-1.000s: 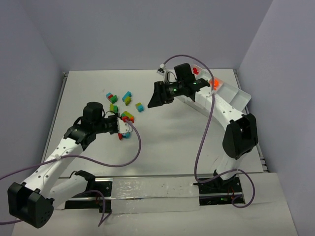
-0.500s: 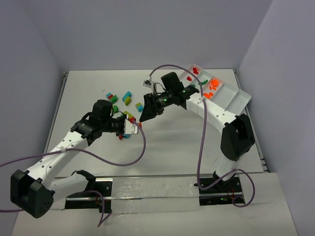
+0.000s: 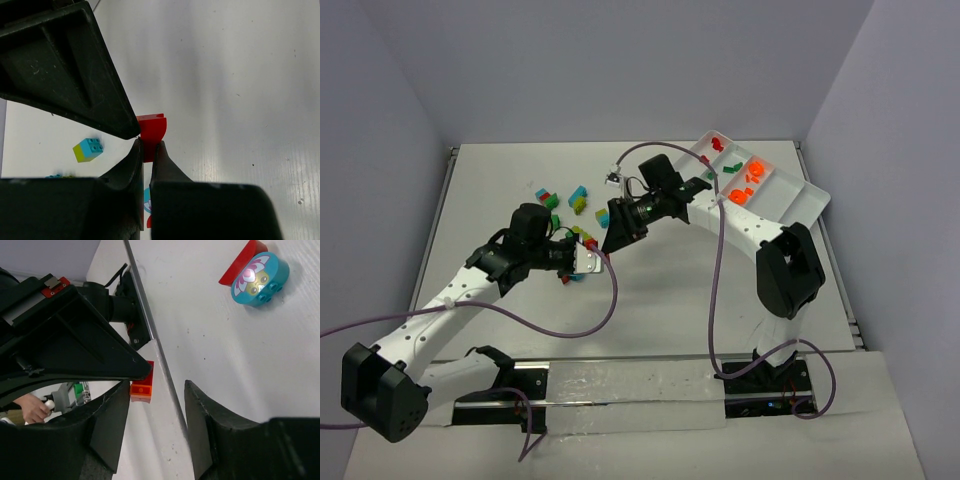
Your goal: Sort the legos into containers by color
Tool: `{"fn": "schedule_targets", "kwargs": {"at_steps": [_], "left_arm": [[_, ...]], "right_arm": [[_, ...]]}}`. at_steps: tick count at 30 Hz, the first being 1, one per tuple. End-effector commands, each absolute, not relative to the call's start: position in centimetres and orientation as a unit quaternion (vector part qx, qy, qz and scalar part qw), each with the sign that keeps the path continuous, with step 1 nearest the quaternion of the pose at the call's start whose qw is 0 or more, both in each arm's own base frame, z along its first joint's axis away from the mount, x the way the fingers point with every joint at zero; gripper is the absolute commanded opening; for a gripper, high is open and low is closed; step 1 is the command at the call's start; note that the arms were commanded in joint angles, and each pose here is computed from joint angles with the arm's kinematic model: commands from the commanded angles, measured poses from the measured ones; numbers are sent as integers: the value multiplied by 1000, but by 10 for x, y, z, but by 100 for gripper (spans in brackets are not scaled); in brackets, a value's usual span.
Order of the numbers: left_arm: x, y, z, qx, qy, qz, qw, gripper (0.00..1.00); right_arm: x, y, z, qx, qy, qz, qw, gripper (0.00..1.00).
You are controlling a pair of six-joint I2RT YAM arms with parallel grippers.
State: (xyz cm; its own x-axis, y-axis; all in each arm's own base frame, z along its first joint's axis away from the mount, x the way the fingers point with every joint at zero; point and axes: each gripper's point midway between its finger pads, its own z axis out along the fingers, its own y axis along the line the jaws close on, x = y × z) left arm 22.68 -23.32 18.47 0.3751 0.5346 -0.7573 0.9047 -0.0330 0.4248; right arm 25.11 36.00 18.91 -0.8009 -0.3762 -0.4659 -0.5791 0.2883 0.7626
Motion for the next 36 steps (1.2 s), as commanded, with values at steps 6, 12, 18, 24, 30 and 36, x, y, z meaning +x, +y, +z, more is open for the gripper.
{"fn": "schedule_targets", "kwargs": {"at_steps": [6,12,18,24,30,36], "left_arm": [[231,-243,200,689,499,-204,484,0],[232,-241,191,690,504,-198,481,0],[224,-237,178,706,497,-200,464,0],[213,-235,165,727,482,-200,446,0],[204,-239,164,729,480,-222,434,0],[214,-246,175,688,524,-235,444,0]], "right_arm": [[244,367,205,-321,774,534,109,25],[240,366,212,-328,768,538,112,2],[259,358,220,-316,777,526,141,0],[308,336,237,-274,790,513,193,0],[351,307,250,-239,803,487,247,0],[397,244,231,-195,838,409,305,0]]}}
